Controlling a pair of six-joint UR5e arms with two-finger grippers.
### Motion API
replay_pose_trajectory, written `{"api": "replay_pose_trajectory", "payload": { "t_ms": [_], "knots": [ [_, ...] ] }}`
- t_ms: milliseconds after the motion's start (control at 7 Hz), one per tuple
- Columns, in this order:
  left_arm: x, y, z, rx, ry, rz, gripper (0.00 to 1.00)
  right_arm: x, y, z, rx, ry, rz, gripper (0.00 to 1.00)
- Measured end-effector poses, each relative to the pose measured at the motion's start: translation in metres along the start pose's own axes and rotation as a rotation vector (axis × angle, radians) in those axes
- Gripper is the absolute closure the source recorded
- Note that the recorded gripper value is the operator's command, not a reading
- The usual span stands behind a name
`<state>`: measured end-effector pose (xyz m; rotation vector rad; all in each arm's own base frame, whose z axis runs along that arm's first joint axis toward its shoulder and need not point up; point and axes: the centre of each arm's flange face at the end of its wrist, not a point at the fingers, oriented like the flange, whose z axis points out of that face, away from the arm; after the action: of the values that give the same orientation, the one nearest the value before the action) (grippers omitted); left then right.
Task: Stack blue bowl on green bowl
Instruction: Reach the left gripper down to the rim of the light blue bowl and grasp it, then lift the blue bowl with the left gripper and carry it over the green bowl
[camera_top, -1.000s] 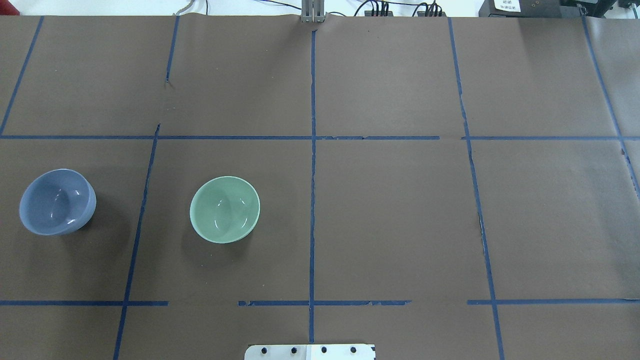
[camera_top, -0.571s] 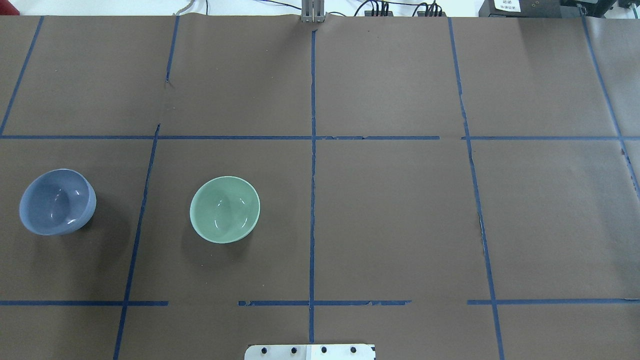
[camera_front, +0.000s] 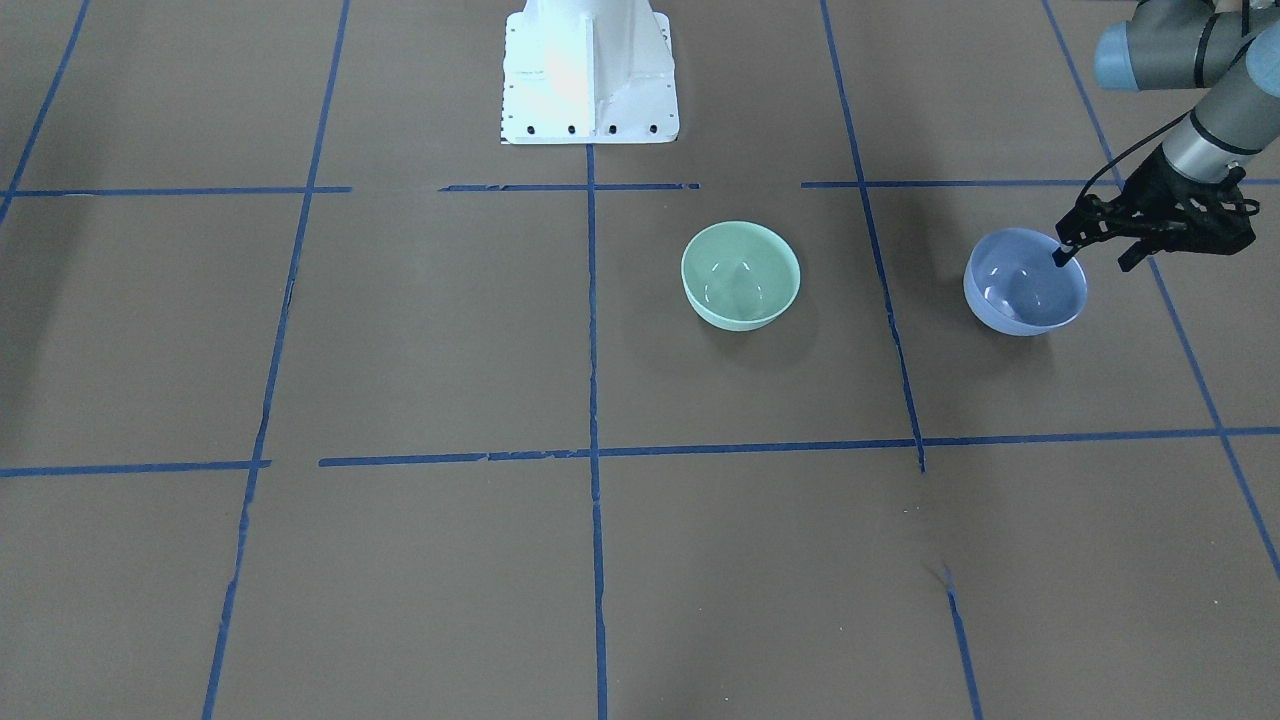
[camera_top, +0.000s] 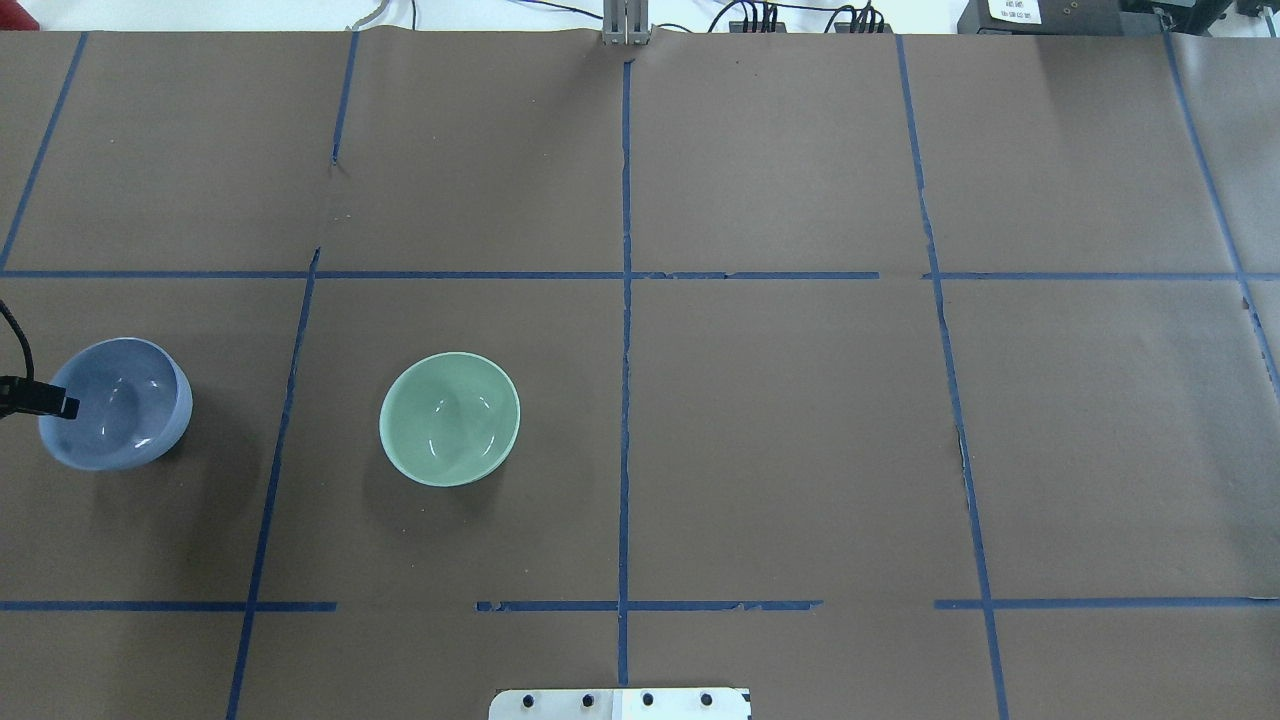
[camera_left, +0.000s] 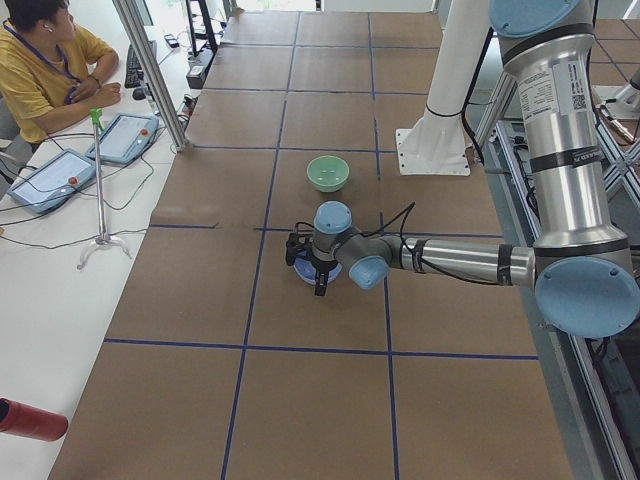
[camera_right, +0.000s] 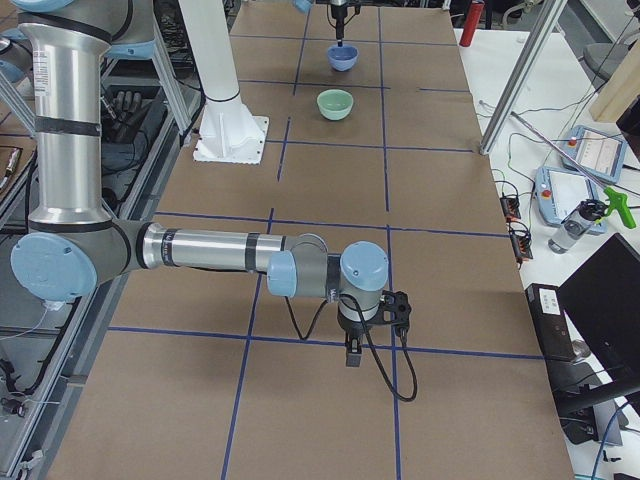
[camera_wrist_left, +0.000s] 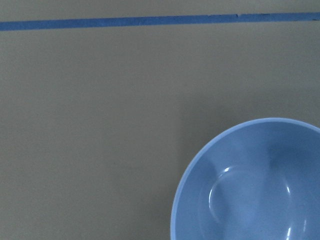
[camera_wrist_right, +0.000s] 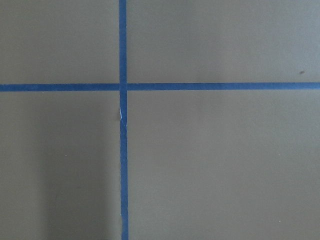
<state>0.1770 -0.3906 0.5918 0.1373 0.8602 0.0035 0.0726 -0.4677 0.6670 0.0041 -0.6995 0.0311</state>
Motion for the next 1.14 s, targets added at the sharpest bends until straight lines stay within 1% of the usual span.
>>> {"api": "replay_pose_trajectory", "payload": {
  "t_ms": [429,714,1000,1143],
  "knots": [
    [-0.001,0.002,0.006,-0.01,-0.006,-0.026,1.0,0.0,0.0,0.0,0.0,0.0,0.0,0.0],
    [0.003,0.002,0.002,-0.007,0.002,-0.048,1.0,0.0,0.0,0.0,0.0,0.0,0.0,0.0],
    [0.022,-0.005,-0.023,0.02,0.027,-0.039,1.0,0.0,0.0,0.0,0.0,0.0,0.0,0.0],
    [0.044,-0.012,-0.049,0.029,0.023,-0.049,1.0,0.0,0.0,0.0,0.0,-0.001,0.0,0.0]
  ]
}}
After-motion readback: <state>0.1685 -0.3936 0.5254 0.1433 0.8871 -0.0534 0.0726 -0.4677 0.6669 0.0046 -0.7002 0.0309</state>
